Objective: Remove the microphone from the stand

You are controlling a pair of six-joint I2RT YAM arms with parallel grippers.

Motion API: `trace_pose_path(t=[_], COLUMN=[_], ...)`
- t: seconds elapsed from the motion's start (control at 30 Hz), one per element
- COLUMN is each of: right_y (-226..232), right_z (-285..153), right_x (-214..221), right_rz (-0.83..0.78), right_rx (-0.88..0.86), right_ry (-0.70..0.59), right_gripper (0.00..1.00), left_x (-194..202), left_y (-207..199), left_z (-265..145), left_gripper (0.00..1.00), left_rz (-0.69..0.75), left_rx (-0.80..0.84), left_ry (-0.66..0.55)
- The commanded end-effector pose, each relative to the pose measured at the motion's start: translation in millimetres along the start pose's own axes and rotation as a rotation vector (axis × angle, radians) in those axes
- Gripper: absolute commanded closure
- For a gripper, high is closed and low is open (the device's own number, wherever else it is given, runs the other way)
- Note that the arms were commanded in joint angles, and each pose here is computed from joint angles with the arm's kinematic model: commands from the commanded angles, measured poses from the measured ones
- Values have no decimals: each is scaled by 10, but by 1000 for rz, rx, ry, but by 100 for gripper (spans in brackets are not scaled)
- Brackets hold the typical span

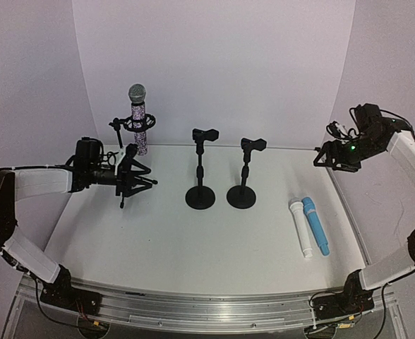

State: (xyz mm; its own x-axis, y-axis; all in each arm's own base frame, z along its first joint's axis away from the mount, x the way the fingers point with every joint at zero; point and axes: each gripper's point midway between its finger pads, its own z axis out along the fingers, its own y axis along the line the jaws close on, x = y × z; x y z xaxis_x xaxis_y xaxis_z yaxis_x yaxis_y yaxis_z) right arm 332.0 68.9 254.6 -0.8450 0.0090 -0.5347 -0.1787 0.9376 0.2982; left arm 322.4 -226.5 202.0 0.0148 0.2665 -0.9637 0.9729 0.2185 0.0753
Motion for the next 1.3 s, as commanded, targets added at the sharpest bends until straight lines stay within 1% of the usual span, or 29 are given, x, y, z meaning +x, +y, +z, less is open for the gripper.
trace_pose_path(t=[0.0, 0.1, 0.2, 0.23, 0.27, 0.33, 0.47, 0.53, 0.67, 0.83, 0.93, 1.07, 1.17, 1.27], right_y=[169, 190, 199, 203, 216, 252, 315, 341, 432, 620, 724, 804, 825, 829], right_z=[-151, -154, -146, -140, -140, -133, -98, -93, -86, -111, -101, -52, -12, 9], right_x=[-81, -69, -87, -96, -116, -165, -298, -355, -398, -492, -533, -525, -503, -498], right_rz=[-21, -4, -9, -10, -12, -18, -47, -56, -89, -184, -223, -246, -251, -250], right_rx=[-46, -52, -55, -59, -65, -81, -110, -119, -148, -193, -206, -210, -205, -197], right_ry=[-63, -66, -70, -71, -77, -92, -129, -139, -160, -229, -263, -261, -251, -248], right_gripper=[21, 21, 21, 22, 21, 22, 22, 22, 22, 22, 22, 22, 22, 21], left_x=[-19, -61, -75, -95, -121, -158, -201, -151, -103, -80, -81, -113, -117, -103], left_y=[53, 242, 469, 573, 707, 990, 1469, 1527, 1638, 1682, 1755, 1868, 1863, 1857], left_z=[-535, -839, -991, -1013, -1028, -1081, -1234, -1205, -1105, -908, -825, -819, -784, -707], left_gripper=[46, 51, 52, 52, 50, 46, 38, 37, 35, 36, 41, 54, 62, 65], left_rz=[-26, -22, -38, -23, -25, -75, -88, -59, -44, -7, -25, -55, -52, -61], left_rx=[-16, -92, -159, -193, -238, -352, -563, -554, -520, -466, -447, -462, -431, -403], left_ry=[-9, -20, -26, -27, -33, -57, -68, -44, -43, -46, -52, -71, -77, -75])
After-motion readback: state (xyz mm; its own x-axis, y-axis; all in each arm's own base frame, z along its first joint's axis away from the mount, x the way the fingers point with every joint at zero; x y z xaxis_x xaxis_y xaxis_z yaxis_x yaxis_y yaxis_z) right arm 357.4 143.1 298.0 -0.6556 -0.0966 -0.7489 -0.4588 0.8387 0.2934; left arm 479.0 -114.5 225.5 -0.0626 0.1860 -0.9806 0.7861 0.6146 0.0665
